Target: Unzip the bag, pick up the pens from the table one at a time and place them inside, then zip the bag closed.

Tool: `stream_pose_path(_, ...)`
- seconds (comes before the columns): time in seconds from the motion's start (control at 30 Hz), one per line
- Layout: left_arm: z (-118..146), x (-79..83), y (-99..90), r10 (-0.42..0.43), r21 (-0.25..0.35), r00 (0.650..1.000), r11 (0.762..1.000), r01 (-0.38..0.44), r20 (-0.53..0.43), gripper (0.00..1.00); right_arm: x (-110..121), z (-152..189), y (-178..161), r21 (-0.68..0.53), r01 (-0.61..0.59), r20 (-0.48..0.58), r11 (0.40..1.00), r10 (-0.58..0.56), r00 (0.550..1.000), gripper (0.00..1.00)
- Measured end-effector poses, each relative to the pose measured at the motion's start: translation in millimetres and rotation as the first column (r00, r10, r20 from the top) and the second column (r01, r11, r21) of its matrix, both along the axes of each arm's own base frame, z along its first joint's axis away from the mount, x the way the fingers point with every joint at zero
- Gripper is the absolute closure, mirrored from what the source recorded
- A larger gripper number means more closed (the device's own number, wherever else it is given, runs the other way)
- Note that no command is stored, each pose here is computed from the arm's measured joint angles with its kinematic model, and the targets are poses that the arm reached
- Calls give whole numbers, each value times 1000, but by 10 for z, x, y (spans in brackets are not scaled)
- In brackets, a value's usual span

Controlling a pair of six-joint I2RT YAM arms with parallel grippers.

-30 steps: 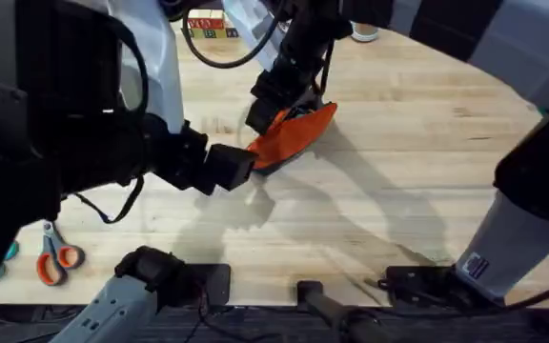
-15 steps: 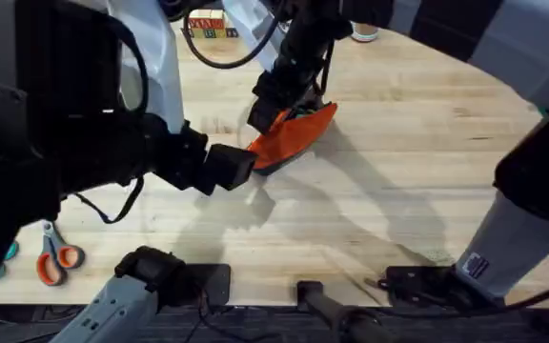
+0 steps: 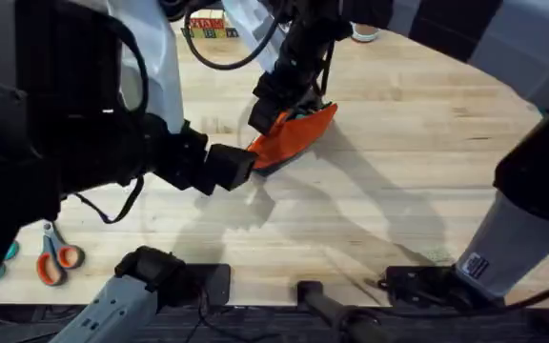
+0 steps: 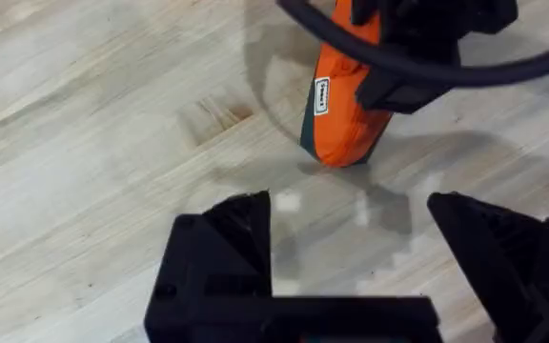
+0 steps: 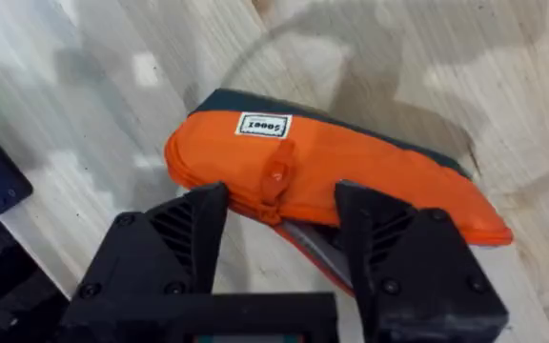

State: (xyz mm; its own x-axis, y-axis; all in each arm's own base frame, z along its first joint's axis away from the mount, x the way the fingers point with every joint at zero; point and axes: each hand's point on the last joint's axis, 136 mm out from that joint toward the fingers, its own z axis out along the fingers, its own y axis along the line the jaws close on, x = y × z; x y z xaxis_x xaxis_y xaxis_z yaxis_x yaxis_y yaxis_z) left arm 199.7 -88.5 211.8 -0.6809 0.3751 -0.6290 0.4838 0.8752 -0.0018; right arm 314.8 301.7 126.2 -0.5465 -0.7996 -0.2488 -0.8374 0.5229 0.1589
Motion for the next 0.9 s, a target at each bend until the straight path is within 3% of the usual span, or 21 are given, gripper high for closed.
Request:
stream_pose_path(0.23,0,0,0,0,0,1000,1000,0,0,8,-29,-7,-23,-10,0,-12,1000,0,1000,326)
stream_pose_path(0.53,0,0,0,0,0,1000,1000,0,0,8,-68,-13,-33,-19,-4,-24,1000,4,1000,496)
stream_pose_path(0.63,0,0,0,0,0,1000,1000,0,0,8,-68,-13,-34,-20,-4,-24,1000,4,1000,585)
stream_pose_path(0.73,0,0,0,0,0,1000,1000,0,0,8,-70,-15,-37,-21,-5,-24,1000,4,1000,798)
stream_pose_path(0.83,0,0,0,0,0,1000,1000,0,0,8,-69,-15,-36,-21,-7,-23,1000,6,1000,939)
stream_pose_path(0.9,0,0,0,0,0,1000,1000,0,0,8,-66,-17,-39,-23,-6,-22,1000,6,1000,968)
